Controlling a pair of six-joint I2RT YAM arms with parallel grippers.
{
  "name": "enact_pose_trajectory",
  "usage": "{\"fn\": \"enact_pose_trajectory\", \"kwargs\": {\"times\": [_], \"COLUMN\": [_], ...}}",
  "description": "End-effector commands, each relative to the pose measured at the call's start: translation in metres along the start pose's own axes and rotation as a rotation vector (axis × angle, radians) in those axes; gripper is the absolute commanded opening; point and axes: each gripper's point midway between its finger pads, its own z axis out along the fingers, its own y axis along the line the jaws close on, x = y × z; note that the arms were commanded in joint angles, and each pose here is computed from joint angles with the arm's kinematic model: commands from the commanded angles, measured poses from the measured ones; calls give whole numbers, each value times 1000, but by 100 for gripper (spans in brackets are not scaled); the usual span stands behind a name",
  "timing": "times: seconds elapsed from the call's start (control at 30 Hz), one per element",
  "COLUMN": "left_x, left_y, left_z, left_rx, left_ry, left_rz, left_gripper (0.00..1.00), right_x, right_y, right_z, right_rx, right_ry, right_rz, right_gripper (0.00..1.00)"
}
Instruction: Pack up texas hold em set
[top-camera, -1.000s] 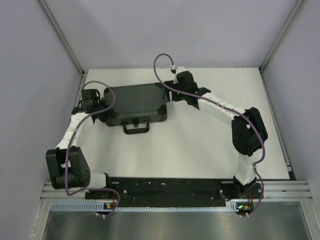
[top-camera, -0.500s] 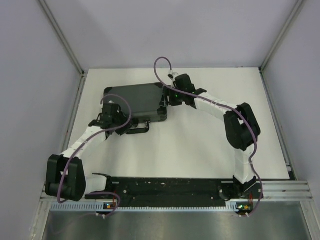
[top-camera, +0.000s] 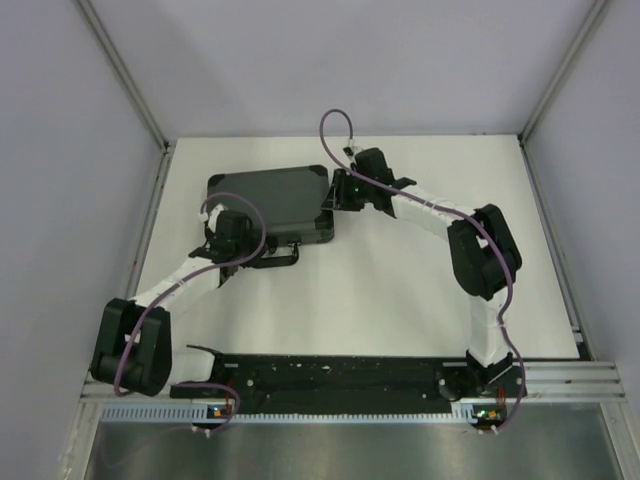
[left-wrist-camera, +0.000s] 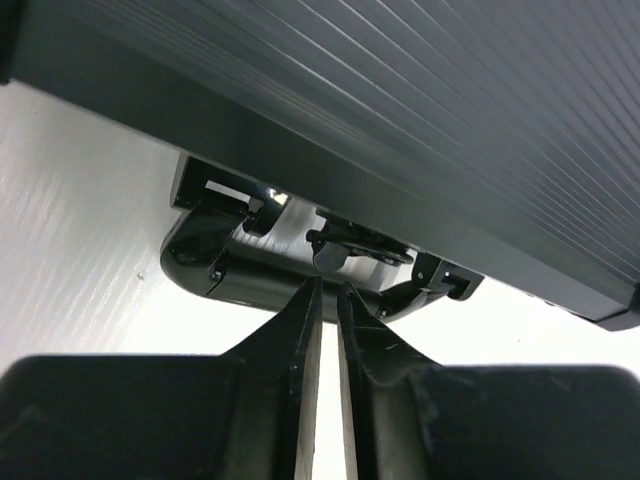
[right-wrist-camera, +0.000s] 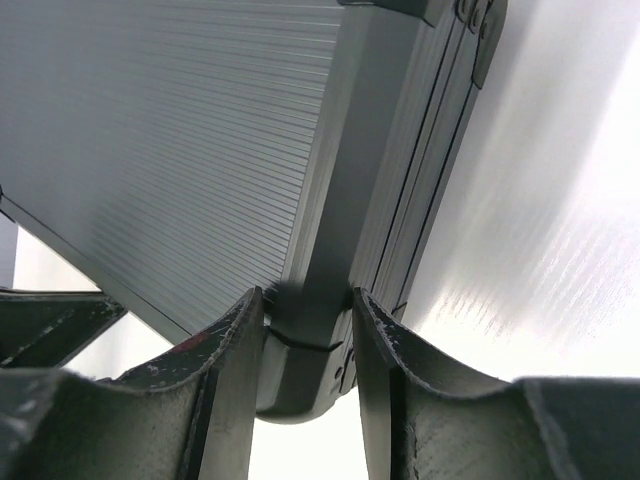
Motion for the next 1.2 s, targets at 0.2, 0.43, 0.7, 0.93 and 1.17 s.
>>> {"fn": "enact_pose_trajectory", "kwargs": {"times": [0.2,0.43,0.7,0.93,1.17], "left_x": [1,3,9,5,14], "left_y": [1,4,5,6,9], "left_z": [20,26,39,47,51], "left_rx": [-22,-23,-34,2,4], "left_ry": [-38,-52,-45,-108,-109], "left_rz": [11,14,1,-18,-14], "left_gripper": [12,12,9,6,4], "right_x": [68,74,71,38,-29], "right_y": [0,3,1,13,25], "right_z": [0,0,-1,-3,-8], "right_rx": [66,93,111,121,159], "right_ry": [138,136,128,76,-72], "right_rz": [75,78,82,27,-26], "right_gripper": [36,36,36,42,59]}}
